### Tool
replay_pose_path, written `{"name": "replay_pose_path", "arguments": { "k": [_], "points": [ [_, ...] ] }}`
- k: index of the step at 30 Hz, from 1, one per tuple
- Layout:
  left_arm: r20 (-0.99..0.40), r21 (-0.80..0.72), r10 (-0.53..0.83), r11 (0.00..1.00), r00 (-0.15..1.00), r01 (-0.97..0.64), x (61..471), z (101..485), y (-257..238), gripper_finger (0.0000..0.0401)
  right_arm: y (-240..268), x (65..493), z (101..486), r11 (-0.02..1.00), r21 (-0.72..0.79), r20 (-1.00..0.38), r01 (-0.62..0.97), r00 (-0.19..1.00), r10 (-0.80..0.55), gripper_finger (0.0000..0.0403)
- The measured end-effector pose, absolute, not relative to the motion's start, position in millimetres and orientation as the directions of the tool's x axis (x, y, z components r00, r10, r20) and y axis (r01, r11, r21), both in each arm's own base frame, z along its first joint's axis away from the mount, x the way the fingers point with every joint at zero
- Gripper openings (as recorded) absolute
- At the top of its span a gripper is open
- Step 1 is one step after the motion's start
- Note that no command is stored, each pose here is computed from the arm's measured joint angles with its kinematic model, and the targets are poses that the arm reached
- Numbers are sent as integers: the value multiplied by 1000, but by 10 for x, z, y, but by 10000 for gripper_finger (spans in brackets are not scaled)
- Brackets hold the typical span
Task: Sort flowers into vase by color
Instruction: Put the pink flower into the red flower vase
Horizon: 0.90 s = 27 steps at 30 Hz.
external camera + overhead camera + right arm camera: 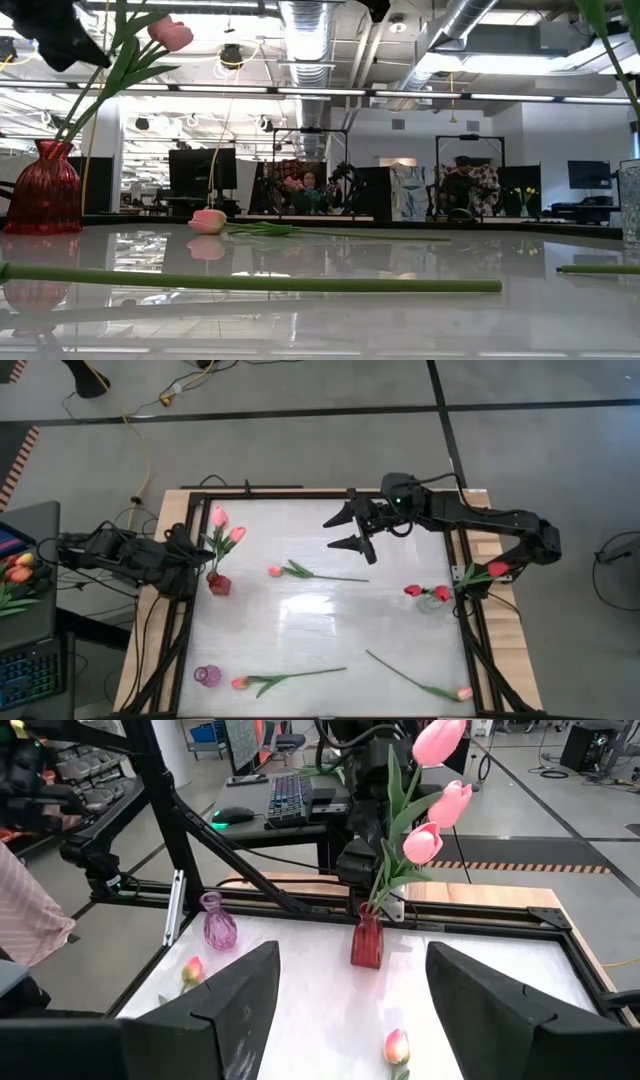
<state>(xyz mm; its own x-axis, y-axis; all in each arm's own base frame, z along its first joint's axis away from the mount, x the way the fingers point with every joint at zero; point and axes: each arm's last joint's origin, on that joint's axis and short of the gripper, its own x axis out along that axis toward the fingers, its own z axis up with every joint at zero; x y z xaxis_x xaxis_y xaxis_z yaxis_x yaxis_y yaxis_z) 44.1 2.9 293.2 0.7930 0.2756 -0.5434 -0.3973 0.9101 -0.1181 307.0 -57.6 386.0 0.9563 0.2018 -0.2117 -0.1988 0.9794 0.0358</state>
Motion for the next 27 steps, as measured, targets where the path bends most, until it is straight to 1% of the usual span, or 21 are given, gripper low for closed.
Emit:
{"name": "replay_pose_path", "arguments": {
  "k": [11, 23, 27],
  "points": [
    [-642, -163, 186, 915, 744, -369, 422, 2685, 4, 0, -576, 3071, 3860, 980, 35, -211, -198, 957, 201, 280],
    [-645, -173, 168, 918, 746, -357, 425, 2683, -2, 0, -577, 3072, 3859, 980, 35, -212, -196, 957, 199, 280],
    [-643, -169, 168, 921, 747, -352, 423, 2690, -1, 8, -577, 3072, 3859, 980, 35, -212, -196, 957, 199, 280]
  ]
}}
